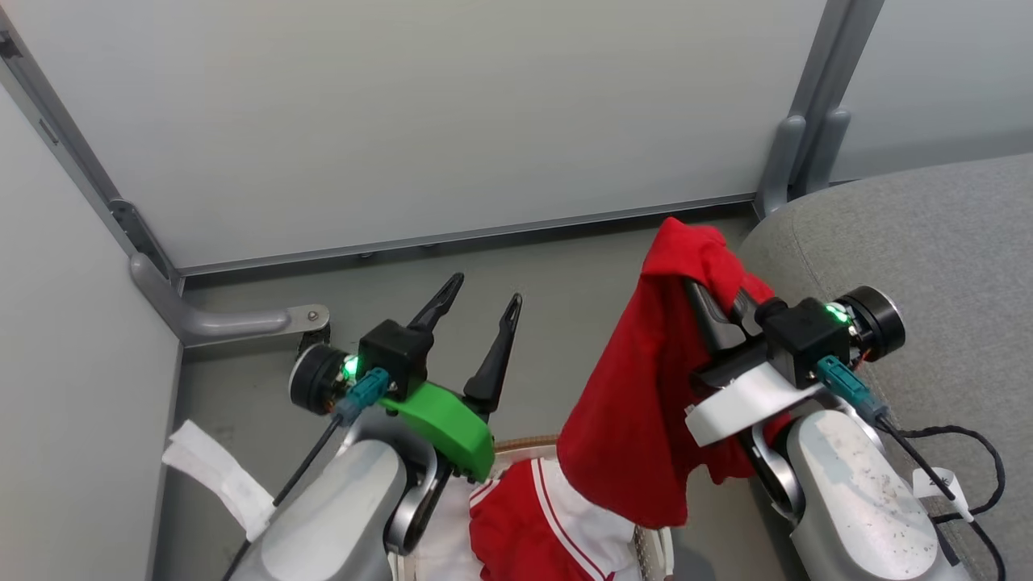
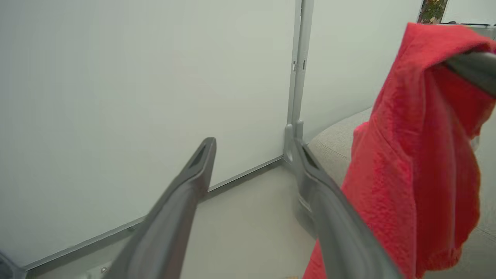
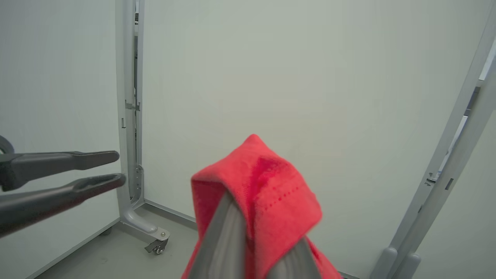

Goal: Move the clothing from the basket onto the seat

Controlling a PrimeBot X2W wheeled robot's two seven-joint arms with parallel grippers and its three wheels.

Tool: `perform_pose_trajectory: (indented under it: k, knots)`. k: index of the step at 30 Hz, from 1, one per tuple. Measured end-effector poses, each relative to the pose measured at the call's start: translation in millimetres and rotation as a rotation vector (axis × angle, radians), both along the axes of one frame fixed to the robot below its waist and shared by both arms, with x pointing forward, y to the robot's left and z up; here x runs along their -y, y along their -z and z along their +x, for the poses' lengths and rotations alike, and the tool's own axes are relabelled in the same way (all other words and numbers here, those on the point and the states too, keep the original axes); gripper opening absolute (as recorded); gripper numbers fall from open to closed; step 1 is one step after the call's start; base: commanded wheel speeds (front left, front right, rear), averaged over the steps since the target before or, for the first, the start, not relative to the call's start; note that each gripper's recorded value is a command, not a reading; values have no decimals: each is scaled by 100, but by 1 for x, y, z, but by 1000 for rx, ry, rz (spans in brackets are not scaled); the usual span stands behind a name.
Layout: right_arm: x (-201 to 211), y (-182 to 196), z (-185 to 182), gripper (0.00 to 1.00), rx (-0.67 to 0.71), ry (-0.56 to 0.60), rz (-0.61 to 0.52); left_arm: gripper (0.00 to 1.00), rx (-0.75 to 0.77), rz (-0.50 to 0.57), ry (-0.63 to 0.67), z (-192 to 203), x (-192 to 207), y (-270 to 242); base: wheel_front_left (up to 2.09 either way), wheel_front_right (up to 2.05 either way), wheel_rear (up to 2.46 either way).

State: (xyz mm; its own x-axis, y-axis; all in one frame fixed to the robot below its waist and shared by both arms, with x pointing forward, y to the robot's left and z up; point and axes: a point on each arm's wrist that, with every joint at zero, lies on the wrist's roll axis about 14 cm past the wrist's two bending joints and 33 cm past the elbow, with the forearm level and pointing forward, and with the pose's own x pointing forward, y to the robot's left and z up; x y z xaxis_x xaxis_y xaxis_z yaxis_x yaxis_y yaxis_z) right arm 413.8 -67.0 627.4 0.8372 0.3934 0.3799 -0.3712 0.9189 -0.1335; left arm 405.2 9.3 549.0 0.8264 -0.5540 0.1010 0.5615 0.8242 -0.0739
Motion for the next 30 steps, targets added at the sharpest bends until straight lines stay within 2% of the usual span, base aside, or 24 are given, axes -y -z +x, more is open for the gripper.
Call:
perform_pose_trajectory:
  k: [6, 21, 30]
  knots:
    - [12, 1, -2, 0, -1, 35, 7, 100, -48, -64, -22, -16, -2, 15, 0, 0, 0]
    - [33, 2, -1, 0, 0, 98, 8, 100, -97, -49, -29, -35, -1, 43, 0, 0, 0]
    - [60, -3, -2, 0, 26, 185, -15, 100, -117, -58, 6, -37, 11, 50, 0, 0, 0]
